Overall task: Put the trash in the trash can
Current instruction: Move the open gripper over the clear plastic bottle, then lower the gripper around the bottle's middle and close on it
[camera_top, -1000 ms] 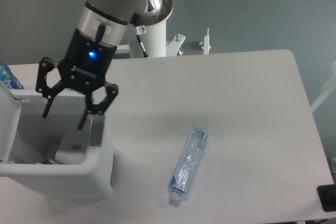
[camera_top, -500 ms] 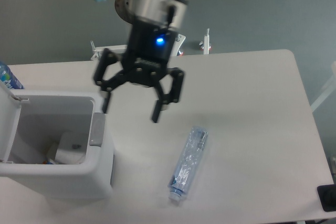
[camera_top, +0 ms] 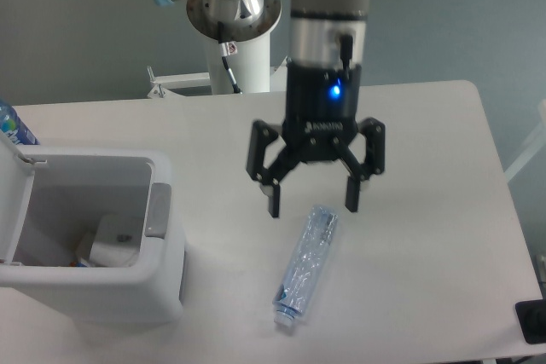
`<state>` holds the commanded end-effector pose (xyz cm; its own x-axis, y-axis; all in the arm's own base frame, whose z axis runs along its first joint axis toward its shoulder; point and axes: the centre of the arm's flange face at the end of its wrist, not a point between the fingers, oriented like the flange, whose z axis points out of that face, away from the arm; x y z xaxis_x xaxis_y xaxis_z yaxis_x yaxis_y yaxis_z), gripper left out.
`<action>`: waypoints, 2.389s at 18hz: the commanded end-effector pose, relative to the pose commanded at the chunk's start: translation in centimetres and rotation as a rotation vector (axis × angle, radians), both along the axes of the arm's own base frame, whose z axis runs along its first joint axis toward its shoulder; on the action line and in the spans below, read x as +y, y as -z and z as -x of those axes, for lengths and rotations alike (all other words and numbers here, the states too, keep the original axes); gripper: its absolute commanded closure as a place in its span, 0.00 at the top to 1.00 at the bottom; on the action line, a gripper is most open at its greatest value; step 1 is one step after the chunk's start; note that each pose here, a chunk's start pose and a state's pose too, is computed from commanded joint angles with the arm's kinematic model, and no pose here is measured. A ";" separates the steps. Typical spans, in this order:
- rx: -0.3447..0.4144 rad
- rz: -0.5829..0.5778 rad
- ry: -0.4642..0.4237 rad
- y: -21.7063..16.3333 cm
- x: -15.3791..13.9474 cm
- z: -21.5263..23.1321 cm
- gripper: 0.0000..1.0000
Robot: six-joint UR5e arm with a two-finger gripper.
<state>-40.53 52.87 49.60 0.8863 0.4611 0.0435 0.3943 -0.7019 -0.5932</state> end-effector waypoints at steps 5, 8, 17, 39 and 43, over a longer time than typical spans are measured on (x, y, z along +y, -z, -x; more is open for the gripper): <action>0.024 0.163 0.128 6.8 1.1 2.1 1.00; 0.022 0.256 0.206 11.1 1.1 2.3 1.00; 0.035 0.425 0.427 21.4 4.9 1.9 1.00; 0.024 0.592 0.398 27.8 7.4 -1.0 1.00; 0.018 0.603 0.409 28.7 7.7 -1.5 1.00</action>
